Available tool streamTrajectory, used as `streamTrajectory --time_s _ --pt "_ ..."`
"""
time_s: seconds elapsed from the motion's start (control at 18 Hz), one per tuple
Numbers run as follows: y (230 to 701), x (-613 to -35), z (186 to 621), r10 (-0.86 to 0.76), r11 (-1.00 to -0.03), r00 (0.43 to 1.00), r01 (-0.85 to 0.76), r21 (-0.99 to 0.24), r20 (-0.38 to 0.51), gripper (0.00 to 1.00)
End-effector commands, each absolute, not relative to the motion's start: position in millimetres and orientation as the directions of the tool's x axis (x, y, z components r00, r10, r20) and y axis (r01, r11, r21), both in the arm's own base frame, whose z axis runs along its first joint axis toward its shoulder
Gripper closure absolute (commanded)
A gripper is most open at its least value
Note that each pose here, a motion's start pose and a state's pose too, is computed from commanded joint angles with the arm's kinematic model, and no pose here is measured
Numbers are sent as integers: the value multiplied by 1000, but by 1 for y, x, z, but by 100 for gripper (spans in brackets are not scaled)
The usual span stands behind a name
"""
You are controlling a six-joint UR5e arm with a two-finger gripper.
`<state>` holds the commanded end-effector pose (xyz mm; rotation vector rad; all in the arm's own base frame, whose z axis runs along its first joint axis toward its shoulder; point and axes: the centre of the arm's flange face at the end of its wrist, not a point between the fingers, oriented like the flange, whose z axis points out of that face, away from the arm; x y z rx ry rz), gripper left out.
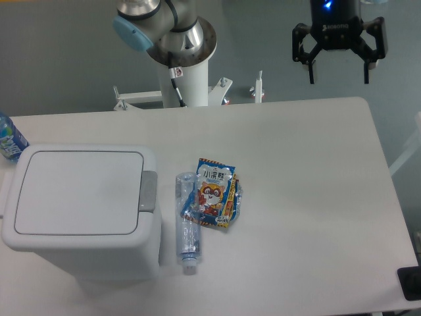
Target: Open the trash can
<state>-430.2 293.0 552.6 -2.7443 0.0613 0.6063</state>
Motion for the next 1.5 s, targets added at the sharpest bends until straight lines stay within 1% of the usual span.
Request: streamTrajectory --time_s 0.22,0.39,0.5,0.67,0.72,0.89,1.0,1.17,1.33,1.5 --pt "294 -430 554 44 -945 909 -97 -313 -415 0" --pt "301 -428 552 126 -934 916 -20 -357 -381 0" --pt "325 -418 552 160 -916 913 -4 -400 -376 0" --pt "337 -420 549 298 -875 899 123 -468 -321 0" --pt "342 -420 548 321 -866 898 148 -478 -302 0" --pt "348 -419 550 339 -855 896 166 -491 -288 0" --pt "351 -420 560 380 -835 883 198 -514 -276 0" --pt "369 -422 563 421 -807 876 243 -539 -236 0" --pt "371 -422 565 484 -770 853 310 -558 -193 0" --pt "379 -419 569 499 -750 851 328 -575 -165 0"
